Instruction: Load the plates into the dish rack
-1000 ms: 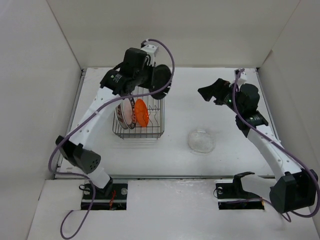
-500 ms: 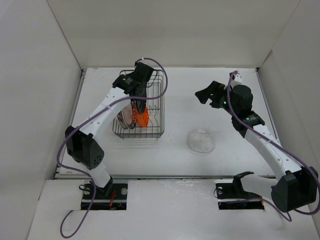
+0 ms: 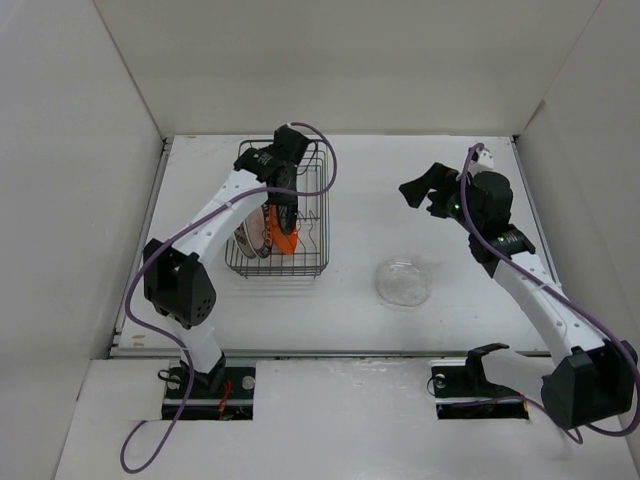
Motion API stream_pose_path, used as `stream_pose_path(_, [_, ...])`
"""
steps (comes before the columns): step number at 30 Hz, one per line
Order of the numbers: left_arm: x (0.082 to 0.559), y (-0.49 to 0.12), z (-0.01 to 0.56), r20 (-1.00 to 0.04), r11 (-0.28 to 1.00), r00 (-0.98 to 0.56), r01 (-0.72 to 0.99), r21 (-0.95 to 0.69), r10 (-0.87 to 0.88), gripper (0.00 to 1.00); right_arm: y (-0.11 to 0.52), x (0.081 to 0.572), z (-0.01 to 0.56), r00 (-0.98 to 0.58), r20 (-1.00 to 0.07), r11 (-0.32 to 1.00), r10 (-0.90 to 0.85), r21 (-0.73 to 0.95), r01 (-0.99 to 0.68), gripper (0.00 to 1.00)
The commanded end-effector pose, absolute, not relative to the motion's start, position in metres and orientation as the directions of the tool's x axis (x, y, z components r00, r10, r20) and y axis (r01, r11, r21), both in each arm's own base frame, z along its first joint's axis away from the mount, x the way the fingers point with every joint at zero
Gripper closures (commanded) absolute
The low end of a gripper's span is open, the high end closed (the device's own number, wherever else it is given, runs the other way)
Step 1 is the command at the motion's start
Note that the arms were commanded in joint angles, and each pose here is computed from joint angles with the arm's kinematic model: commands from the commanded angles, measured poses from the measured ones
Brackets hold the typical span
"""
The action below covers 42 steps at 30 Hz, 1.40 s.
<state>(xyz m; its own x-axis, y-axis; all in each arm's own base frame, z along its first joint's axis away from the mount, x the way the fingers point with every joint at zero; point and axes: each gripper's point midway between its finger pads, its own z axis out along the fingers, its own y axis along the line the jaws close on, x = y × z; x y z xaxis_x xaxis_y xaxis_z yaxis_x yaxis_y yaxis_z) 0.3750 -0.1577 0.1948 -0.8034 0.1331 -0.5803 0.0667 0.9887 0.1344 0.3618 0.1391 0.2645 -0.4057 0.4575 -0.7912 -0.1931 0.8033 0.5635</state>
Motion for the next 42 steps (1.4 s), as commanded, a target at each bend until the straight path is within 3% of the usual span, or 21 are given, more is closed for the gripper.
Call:
stream_pose_path(1, [0.37, -0.161, 0.187, -0.557, 0.99, -0.82, 0.082, 0.119, 0.135, 0.88, 0.13, 0.36, 0.271, -0.375, -0.813, 0.82, 0.445, 0.539, -0.195, 0.0])
stream_pose_path(4, [0.367, -0.164, 0.182, -0.54, 0.989, -0.828, 0.108, 0.104, 0.148, 0.73, 0.115, 0.364, 0.252, -0.396, -0.806, 0.848, 0.44, 0.518, -0.112, 0.0])
stream_pose_path(10, [0.363, -0.169, 0.174, -0.512, 0.985, -0.841, 0.15, 0.088, 0.174, 0.69, 0.109, 0.355, 0.208, -0.495, -0.768, 0.87, 0.407, 0.49, -0.045, 0.0])
stream_pose_path(14, [0.368, -0.177, 0.2, -0.549, 0.975, -0.808, 0.212, 0.07, 0.215, 0.68, 0.091, 0.325, 0.164, -0.584, -0.71, 0.898, 0.392, 0.433, 0.076, 0.0])
stream_pose_path(16, [0.372, -0.185, 0.229, -0.592, 0.967, -0.773, 0.253, 0.042, 0.228, 0.55, 0.086, 0.308, 0.147, -0.628, -0.671, 0.902, 0.393, 0.414, 0.123, 0.0])
stream_pose_path(17, [0.375, -0.189, 0.241, -0.617, 0.963, -0.753, 0.267, 0.029, 0.228, 0.53, 0.086, 0.3, 0.138, -0.657, -0.646, 0.904, 0.388, 0.407, 0.133, 0.01])
stream_pose_path(18, [0.378, -0.192, 0.252, -0.639, 0.957, -0.731, 0.29, 0.026, 0.239, 0.43, 0.083, 0.286, 0.123, -0.693, -0.612, 0.908, 0.381, 0.389, 0.155, 0.04])
stream_pose_path(19, [0.382, -0.197, 0.272, -0.679, 0.952, -0.698, 0.305, 0.008, 0.229, 0.23, 0.086, 0.279, 0.123, -0.697, -0.6, 0.899, 0.393, 0.409, 0.155, 0.06])
stream_pose_path(22, [0.383, -0.207, 0.308, -0.745, 0.934, -0.632, 0.356, -0.035, 0.213, 0.0, 0.085, 0.258, 0.11, -0.709, -0.568, 0.886, 0.418, 0.426, 0.181, 0.13])
stream_pose_path(29, [0.377, -0.23, 0.357, -0.813, 0.88, -0.554, 0.46, -0.121, 0.178, 0.0, 0.091, 0.241, 0.089, -0.753, -0.473, 0.859, 0.458, 0.454, 0.238, 0.2])
stream_pose_path(42, [0.368, -0.237, 0.358, -0.809, 0.838, -0.545, 0.53, -0.128, 0.221, 0.0, 0.097, 0.221, 0.036, -0.833, -0.278, 0.844, 0.478, 0.408, 0.348, 0.25])
